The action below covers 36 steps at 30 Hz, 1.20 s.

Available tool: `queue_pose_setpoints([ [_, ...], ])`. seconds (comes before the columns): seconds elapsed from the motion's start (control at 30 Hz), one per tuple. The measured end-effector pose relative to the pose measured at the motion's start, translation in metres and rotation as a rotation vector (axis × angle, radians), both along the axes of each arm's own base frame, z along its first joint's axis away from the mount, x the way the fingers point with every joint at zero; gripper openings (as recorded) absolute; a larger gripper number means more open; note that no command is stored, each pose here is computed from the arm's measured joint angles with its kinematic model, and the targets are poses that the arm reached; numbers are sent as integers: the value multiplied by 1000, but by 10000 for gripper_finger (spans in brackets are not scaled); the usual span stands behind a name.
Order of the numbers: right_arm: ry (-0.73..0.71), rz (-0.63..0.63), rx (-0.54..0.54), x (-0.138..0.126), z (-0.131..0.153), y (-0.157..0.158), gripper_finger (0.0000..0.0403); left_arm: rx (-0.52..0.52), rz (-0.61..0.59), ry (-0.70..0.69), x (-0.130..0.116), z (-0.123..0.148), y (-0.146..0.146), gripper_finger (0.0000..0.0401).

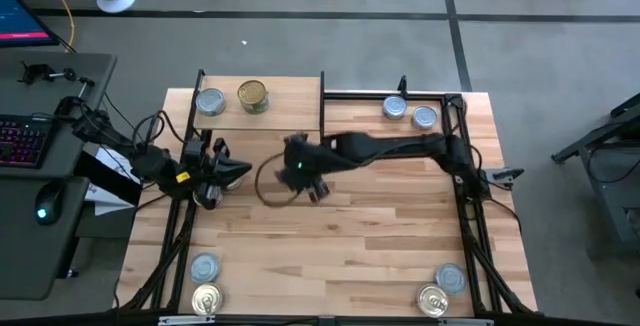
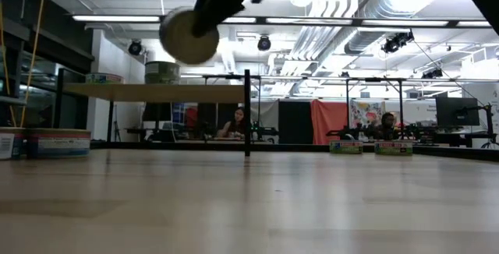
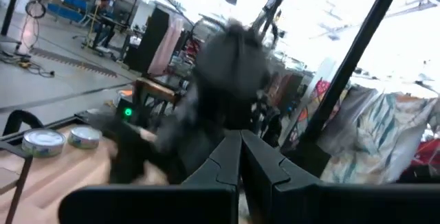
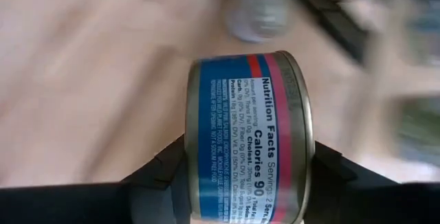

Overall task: Stack canned seafood by type on shelf
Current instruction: Put the blue-pink tuna can on the shelf

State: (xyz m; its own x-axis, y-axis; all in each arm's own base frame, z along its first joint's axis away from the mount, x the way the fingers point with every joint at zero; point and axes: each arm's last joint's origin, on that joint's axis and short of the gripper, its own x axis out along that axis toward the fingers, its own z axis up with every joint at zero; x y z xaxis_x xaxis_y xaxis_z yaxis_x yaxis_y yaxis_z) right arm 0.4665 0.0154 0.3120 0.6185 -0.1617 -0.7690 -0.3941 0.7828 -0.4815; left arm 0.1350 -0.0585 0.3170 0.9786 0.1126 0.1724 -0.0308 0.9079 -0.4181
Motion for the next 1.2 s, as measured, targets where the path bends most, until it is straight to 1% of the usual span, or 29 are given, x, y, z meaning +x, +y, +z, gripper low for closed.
queue_pose_setpoints([
  [0.07, -62, -68, -87, 1, 10, -16, 169, -6, -17, 20, -3, -2, 2, 0],
  [0.17, -149, -163, -207, 6, 19, -43, 169, -17, -22, 52, -7, -4, 4, 0],
  [0.27, -199, -240, -268, 12, 18, -72, 169, -17, -3, 59, -9, -5, 5, 0],
  [0.4, -186, -381, -345, 21, -3, -111, 169, -19, 5, 56, -9, -5, 6, 0],
  [0.53, -183, -438, -358, 26, -19, -137, 169, -19, 5, 57, -9, -5, 6, 0],
  [0.6, -171, -448, -361, 28, -27, -143, 174, -19, 6, 57, -9, -5, 6, 0],
  [0.7, -152, -460, -369, 31, -37, -145, 198, -19, 8, 58, -9, -5, 6, 0],
  [0.8, -151, -447, -362, 32, -37, -142, 218, -19, 8, 58, -9, -5, 6, 0],
  [0.93, -147, -437, -361, 33, -38, -135, 224, -17, 8, 60, -9, -5, 6, 0],
  [1.03, -153, -461, -355, 34, -38, -130, 226, -15, 8, 63, -9, -5, 5, 0],
  [1.2, -102, -464, -331, 30, -43, -125, 227, -13, 8, 66, -9, -6, 5, 0],
])
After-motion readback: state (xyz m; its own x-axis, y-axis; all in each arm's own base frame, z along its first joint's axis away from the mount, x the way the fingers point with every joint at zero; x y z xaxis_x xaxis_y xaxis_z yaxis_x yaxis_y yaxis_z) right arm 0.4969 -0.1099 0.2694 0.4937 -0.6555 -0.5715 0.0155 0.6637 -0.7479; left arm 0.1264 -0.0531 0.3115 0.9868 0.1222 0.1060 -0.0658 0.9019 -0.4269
